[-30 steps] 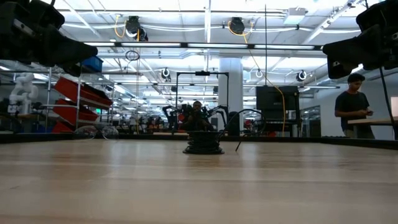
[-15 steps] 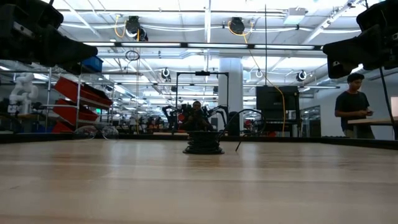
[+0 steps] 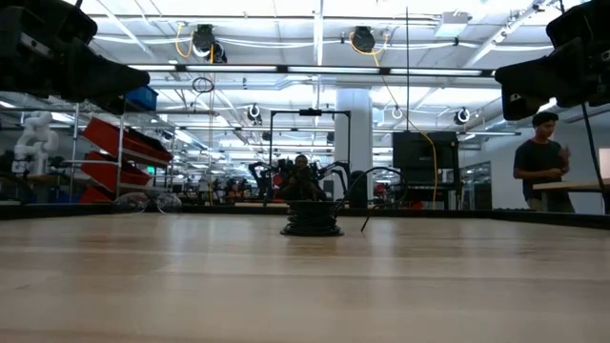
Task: Coil cords
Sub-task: Return to Home Position
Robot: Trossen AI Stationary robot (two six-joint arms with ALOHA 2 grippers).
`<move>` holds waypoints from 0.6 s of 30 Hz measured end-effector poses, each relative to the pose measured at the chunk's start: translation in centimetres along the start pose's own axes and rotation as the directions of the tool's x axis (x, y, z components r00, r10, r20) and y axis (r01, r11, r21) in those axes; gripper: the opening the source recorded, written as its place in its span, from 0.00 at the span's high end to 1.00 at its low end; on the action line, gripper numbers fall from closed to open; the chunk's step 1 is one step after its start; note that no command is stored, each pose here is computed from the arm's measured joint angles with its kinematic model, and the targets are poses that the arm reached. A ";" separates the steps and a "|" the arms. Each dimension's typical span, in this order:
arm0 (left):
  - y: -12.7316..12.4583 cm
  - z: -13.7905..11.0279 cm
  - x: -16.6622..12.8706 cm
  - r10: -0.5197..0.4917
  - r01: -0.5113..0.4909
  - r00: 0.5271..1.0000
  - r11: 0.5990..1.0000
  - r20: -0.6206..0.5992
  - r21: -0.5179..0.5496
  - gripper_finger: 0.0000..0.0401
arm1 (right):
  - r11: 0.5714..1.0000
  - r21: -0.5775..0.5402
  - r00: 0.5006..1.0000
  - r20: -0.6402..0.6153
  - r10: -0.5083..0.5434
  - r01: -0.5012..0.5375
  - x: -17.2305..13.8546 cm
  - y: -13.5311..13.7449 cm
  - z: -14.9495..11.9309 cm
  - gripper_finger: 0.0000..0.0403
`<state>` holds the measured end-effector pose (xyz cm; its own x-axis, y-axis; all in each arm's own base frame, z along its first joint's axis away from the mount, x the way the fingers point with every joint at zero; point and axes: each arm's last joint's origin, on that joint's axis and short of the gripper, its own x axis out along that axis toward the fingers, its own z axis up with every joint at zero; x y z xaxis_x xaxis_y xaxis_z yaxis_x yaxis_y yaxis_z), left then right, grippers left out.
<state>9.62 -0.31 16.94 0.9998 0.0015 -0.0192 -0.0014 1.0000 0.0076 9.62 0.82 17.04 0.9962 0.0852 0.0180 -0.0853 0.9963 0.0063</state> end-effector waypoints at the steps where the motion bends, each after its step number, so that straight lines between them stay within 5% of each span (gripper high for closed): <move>1: 0.0 0.0 0.0 0.000 0.000 1.000 1.000 0.000 0.000 0.97 | 1.000 0.001 1.000 0.000 0.000 0.000 0.0 0.0 0.0 1.00; 18: 0.0 0.0 0.0 0.000 0.000 1.000 1.000 0.001 -0.001 0.97 | 1.000 0.011 1.000 0.000 0.001 -0.001 0.0 0.0 0.0 1.00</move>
<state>9.62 -0.32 16.94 0.9998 0.0015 -0.0178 -0.0014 1.0000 0.0068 9.62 0.82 17.04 0.9961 0.0865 0.0177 -0.0868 0.9961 0.0173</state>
